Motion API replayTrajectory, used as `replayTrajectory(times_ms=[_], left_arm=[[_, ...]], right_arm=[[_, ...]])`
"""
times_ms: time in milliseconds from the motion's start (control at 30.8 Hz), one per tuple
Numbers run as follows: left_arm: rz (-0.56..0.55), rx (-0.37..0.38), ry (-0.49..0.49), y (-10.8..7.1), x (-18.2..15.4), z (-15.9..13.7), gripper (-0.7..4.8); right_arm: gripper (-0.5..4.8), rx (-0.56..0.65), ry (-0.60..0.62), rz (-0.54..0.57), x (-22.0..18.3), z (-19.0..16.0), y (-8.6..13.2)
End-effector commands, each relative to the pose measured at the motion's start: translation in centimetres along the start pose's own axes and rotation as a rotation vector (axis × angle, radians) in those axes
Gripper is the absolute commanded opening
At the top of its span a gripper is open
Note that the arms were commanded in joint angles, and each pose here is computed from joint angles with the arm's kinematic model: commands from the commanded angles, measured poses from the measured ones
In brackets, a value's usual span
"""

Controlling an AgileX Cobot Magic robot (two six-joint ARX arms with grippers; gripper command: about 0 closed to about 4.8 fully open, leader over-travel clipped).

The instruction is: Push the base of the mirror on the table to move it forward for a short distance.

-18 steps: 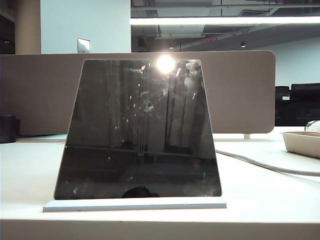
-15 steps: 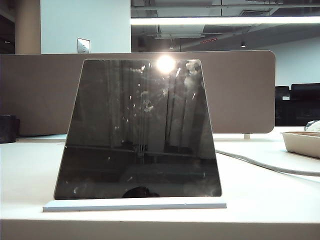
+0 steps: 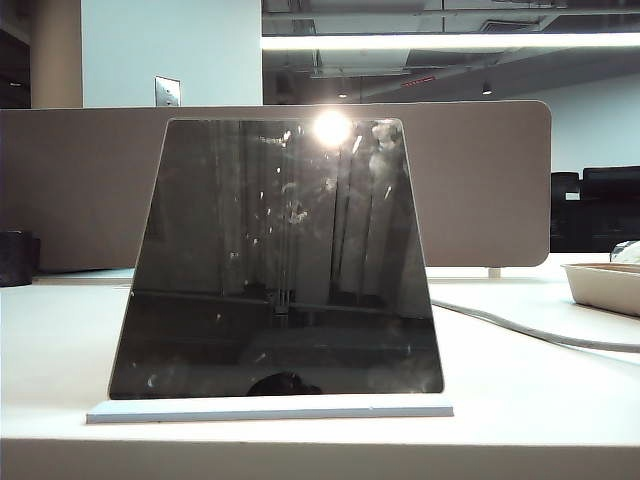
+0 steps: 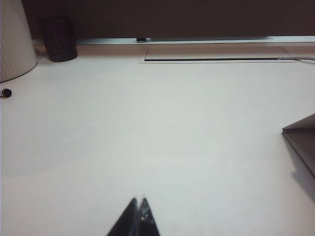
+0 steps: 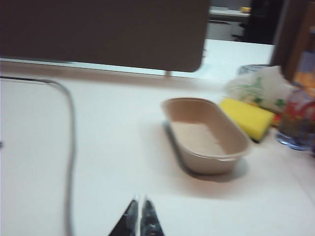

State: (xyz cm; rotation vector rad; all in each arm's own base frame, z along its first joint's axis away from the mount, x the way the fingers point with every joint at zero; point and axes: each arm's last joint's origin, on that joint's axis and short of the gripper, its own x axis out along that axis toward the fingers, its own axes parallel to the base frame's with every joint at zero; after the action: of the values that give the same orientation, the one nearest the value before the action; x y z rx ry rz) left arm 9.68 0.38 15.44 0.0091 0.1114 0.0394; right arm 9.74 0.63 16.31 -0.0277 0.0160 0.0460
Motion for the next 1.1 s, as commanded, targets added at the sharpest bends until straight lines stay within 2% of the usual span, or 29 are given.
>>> replayTrajectory(times_ms=[32,292,551,714,1103], left_arm=[[-0.004,0.007,-0.012,0.0,0.0,0.1,-0.02],[-0.004,0.007,-0.012,0.0,0.0,0.1,-0.02],[-0.004,0.007,-0.012,0.0,0.0,0.1,-0.02],[-0.005,0.008,-0.012,0.0,0.0,0.1,-0.02],[-0.005,0.007,-0.015,0.0,-0.2,0.7,-0.02]], right_arm=[[0.22,-0.001,-0.017,0.079,0.0,0.2,0.8],[0.22,-0.004,-0.024,0.34,-0.6,0.2,3.2],[0.22,-0.005,-0.028,0.504,-1.3,0.3,4.7],[0.22,-0.005,-0.029,0.548,-1.5,0.3,5.0],[0.22,-0.006,-0.029,0.549,-1.5,0.3,5.1]])
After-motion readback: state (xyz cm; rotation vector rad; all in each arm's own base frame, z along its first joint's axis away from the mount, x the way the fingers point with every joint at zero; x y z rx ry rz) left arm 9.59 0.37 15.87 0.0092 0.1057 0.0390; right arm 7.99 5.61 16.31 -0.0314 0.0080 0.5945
